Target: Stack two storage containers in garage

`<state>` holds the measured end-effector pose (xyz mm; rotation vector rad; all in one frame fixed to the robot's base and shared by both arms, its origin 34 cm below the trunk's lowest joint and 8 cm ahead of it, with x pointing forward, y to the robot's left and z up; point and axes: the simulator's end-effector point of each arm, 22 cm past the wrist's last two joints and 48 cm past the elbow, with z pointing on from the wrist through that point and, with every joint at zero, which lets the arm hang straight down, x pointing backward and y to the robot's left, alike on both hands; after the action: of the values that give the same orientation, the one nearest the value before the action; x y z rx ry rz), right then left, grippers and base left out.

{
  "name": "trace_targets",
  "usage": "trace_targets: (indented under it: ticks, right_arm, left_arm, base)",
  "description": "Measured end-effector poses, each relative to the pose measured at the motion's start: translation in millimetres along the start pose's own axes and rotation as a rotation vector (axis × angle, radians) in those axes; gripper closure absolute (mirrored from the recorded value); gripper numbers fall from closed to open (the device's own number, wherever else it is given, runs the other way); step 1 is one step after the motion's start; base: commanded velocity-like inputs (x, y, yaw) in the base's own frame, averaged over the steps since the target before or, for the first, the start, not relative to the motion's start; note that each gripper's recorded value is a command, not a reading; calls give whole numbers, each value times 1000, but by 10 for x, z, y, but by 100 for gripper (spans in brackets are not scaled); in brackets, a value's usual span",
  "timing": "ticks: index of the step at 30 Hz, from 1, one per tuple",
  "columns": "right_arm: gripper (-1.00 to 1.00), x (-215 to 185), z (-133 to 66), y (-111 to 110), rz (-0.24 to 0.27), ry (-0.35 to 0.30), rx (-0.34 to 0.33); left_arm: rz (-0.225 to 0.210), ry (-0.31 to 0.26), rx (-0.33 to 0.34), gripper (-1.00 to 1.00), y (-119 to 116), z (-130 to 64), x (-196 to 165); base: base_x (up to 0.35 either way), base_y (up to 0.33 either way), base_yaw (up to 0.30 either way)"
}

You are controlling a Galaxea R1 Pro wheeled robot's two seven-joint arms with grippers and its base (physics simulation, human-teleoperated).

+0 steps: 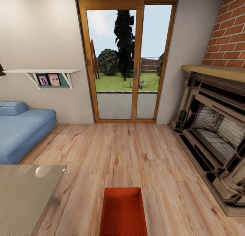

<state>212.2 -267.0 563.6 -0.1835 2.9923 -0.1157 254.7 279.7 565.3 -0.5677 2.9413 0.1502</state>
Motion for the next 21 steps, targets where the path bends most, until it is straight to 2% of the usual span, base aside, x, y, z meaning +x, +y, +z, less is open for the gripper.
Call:
trace_targets:
  ticks: [12, 21]
  right_arm:
    - [-100, 78, 4, 0, 7, 20, 0]
    - [-100, 136, 6, 13, 10, 35, -3]
  left_arm:
    - [2, 17, -7, -100, 26, 14, 70]
    - [4, 30, -12, -100, 45, 23, 121]
  base:
    - [0, 0, 139]
    - [0, 0, 25]
